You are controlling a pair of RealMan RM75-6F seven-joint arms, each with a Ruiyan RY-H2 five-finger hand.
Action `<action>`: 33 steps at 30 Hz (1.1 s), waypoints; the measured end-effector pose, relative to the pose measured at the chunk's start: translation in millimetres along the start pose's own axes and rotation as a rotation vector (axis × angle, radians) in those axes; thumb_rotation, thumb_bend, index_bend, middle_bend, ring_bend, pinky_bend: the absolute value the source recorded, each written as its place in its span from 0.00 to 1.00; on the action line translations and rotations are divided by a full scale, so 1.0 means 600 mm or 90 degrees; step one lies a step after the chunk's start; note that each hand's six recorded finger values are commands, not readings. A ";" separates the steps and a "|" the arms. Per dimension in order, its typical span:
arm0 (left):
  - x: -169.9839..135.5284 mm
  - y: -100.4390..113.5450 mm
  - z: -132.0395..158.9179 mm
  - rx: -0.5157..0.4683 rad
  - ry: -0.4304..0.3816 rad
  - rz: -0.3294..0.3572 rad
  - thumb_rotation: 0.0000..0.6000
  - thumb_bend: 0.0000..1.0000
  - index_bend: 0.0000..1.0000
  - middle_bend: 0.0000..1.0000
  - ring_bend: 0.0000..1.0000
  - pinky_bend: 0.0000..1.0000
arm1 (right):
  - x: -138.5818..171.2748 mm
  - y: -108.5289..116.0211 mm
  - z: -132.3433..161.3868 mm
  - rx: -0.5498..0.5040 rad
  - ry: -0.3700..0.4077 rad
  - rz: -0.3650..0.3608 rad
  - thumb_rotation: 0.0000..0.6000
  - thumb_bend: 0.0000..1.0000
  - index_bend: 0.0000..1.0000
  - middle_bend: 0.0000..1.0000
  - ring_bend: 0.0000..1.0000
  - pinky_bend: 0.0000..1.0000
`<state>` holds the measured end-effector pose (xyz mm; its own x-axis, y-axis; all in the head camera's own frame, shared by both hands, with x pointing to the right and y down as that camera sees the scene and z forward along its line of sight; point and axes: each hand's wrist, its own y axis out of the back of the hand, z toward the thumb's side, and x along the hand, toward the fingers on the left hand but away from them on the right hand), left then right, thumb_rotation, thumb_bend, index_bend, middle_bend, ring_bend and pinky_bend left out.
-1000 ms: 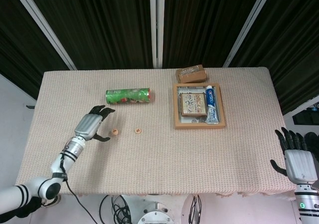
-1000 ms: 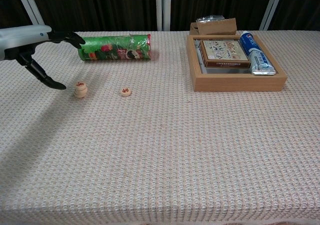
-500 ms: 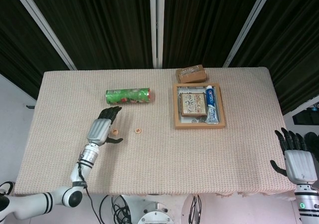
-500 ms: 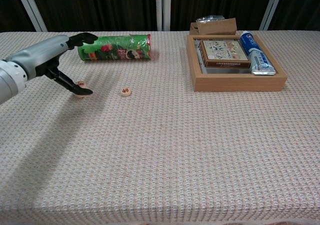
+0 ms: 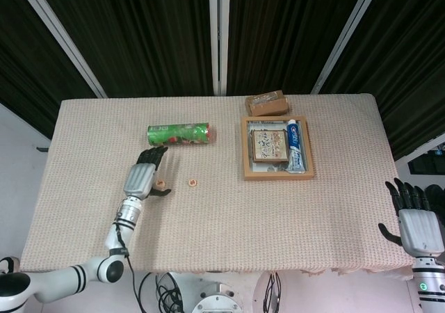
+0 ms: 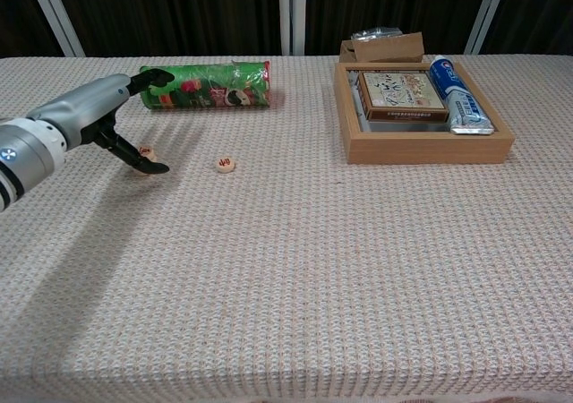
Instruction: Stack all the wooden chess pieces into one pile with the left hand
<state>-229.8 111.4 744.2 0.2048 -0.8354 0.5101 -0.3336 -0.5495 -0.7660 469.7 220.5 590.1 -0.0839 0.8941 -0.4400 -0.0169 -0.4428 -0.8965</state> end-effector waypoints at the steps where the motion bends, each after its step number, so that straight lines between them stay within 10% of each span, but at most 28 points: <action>1: 0.001 0.000 0.000 0.000 0.001 0.002 1.00 0.02 0.00 0.02 0.00 0.00 | 0.000 0.000 0.000 0.000 0.000 0.000 1.00 0.17 0.00 0.00 0.00 0.00; 33: 0.011 0.006 -0.028 0.006 0.019 0.007 1.00 0.05 0.00 0.02 0.00 0.00 | 0.001 -0.006 0.003 0.005 0.001 0.009 1.00 0.17 0.00 0.00 0.00 0.00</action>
<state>-245.3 103.8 751.4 0.1736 -0.8404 0.5134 -0.3272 -0.5409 -0.7748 467.6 222.3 593.3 -0.0826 0.8878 -0.4528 -0.0232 -0.4559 -0.8897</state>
